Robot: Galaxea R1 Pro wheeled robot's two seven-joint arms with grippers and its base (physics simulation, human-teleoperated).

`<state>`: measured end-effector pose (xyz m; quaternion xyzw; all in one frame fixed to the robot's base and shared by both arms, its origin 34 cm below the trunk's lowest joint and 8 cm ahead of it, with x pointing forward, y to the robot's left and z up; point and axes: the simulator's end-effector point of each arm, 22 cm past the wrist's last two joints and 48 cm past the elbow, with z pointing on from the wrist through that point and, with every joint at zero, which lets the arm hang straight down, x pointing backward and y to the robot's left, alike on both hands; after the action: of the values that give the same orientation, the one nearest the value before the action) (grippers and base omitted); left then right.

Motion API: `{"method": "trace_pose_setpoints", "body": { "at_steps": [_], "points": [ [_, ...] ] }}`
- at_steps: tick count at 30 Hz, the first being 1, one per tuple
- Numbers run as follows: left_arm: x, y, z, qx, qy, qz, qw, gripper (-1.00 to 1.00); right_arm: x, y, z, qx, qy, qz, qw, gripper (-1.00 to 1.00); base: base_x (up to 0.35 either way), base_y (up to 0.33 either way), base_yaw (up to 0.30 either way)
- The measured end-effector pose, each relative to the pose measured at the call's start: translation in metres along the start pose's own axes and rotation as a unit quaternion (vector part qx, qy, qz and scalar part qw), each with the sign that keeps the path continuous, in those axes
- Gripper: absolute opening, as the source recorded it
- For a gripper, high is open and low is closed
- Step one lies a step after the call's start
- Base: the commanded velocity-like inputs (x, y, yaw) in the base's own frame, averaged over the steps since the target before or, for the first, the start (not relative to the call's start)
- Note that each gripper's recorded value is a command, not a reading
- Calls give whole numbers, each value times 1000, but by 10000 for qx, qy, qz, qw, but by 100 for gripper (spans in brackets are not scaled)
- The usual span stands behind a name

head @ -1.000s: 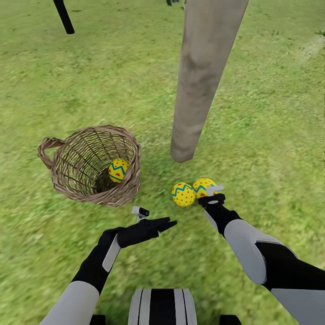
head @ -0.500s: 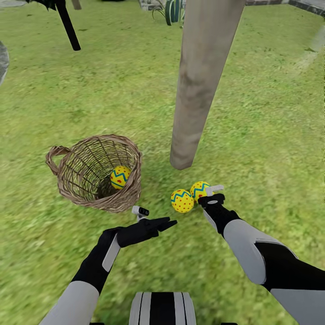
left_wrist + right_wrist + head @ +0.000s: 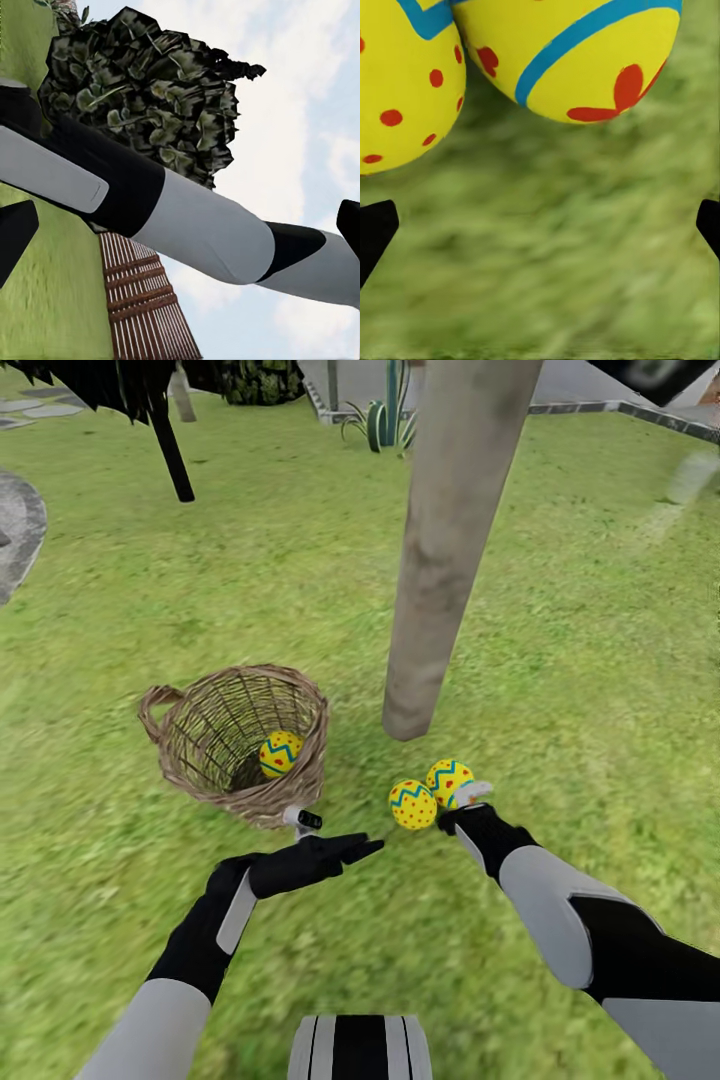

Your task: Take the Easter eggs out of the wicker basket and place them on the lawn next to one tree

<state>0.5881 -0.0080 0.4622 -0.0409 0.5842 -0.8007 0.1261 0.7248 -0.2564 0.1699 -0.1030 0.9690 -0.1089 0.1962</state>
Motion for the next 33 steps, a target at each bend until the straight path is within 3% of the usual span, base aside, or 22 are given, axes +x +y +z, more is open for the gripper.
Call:
{"method": "trace_pose_setpoints", "body": {
  "at_steps": [2,4,6,8,9,10,12,15,18,20,22,24,25,26,27,28,33],
  "points": [
    [-4,-2,-3,-47,-33,58,10000,100,-2,-4,-3,2,-10,129,9999,100,-176,101,0],
    [-10,15,-9,-543,-106,134,9984,100,-4,-4,-5,-10,-19,195,9998,100,-22,13,0],
    [-32,27,-45,-1186,-316,384,9917,100,-1,-7,-6,4,75,194,9998,100,-3,2,0],
    [-48,17,-62,-1398,-452,716,9865,100,-1,-6,-9,-128,300,194,9993,100,0,0,0],
    [-61,11,-82,-1759,-480,873,9794,100,0,7,-14,-544,512,217,9970,100,0,0,0],
    [-66,8,-93,-1976,-435,867,9755,100,2,14,-16,-774,631,255,9947,100,0,0,0],
    [-81,-16,-113,-2313,-274,1263,9643,100,11,29,-25,-1370,942,352,9854,100,0,0,0],
    [-90,-26,-144,-2673,-125,1484,9520,100,4,40,-34,-1992,915,455,9746,100,0,0,0],
    [-93,-32,-154,-2723,-81,1554,9496,100,-17,21,-48,-2426,748,640,9651,100,0,0,0],
    [-95,-34,-159,-2758,-75,1584,9480,100,-37,21,-67,-2965,538,746,9506,100,0,0,0],
    [-97,-45,-171,-2728,-3,1661,9476,100,-65,34,-99,-3675,101,705,9273,100,0,0,0],
    [-96,-74,-172,-2193,-17,1752,9598,100,-93,35,-141,-4120,-365,682,9079,100,0,0,0],
    [-97,-82,-173,-2057,-41,1778,9623,100,-96,39,-163,-4348,-389,779,8963,100,0,0,0],
    [-98,-85,-175,-2000,-67,1788,9633,100,-101,46,-192,-4669,-502,824,8790,100,0,0,0],
    [-98,-86,-176,-1987,-77,1788,9636,100,-108,47,-209,-4807,-649,781,8710,100,0,0,31],
    [-98,-87,-176,-1977,-84,1789,9638,100,-116,46,-224,-4876,-811,720,8663,100,0,0,121],
    [-98,-90,-175,-1914,-92,1793,9650,100,-127,52,-245,-4953,-1063,631,8599,100,0,0,243]
  ]
}}
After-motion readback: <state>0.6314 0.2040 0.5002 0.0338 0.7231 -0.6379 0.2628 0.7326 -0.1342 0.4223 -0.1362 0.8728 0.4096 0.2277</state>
